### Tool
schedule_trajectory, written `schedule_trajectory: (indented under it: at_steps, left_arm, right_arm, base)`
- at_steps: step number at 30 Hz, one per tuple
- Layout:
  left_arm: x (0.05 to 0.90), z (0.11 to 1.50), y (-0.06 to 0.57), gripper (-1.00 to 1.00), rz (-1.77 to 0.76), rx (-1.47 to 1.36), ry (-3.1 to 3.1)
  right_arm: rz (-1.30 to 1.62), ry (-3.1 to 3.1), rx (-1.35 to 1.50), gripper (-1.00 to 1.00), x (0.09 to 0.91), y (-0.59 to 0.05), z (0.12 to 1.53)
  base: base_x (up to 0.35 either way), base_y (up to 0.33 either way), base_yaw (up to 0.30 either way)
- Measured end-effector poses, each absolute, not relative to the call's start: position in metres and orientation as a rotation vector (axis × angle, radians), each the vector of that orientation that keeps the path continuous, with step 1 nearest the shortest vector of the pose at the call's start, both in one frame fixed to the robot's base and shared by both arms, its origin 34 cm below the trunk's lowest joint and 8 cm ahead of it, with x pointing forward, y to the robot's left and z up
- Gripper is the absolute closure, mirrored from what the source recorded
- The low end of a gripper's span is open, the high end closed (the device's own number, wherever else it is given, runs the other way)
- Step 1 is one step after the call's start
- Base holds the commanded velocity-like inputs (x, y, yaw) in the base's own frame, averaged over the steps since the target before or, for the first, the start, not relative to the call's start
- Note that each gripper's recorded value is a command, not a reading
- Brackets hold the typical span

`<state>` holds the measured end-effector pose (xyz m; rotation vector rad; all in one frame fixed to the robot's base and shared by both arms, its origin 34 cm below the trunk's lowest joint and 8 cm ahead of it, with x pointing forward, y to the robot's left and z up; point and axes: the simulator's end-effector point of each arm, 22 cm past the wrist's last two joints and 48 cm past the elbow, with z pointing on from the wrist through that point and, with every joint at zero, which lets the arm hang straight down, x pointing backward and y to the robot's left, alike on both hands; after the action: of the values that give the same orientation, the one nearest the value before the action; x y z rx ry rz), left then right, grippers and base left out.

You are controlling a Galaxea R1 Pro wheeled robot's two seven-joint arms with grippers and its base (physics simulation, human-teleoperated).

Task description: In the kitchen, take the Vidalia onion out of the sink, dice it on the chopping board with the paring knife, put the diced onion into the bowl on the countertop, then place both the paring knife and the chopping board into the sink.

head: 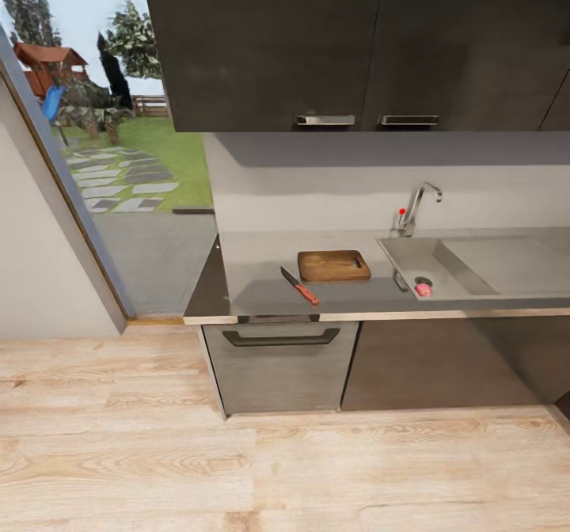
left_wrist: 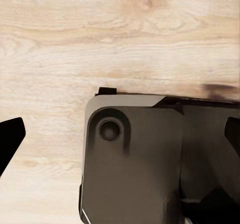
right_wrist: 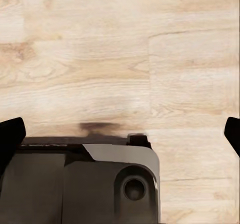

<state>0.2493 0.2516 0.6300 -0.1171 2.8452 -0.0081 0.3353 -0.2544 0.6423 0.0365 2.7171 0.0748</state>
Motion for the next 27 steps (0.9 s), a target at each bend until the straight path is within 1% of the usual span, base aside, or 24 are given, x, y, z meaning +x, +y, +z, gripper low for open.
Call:
schedule_trajectory:
  at_steps: [8,27]
  left_arm:
    - [0.244,0.629,0.252,-1.0,-0.007,-0.114,2.857]
    - [0.234,0.626,0.252,-1.0,-0.006,-0.116,2.878]
  right_arm:
    - [0.032,2.704,0.031,-1.0,0.341,-0.267,0.642]
    - [0.083,2.694,0.03,-1.0,0.343,-0.238,0.642]
  base:
    - [0.0,0.0,0.0]
    - [0.0,0.0,0.0]
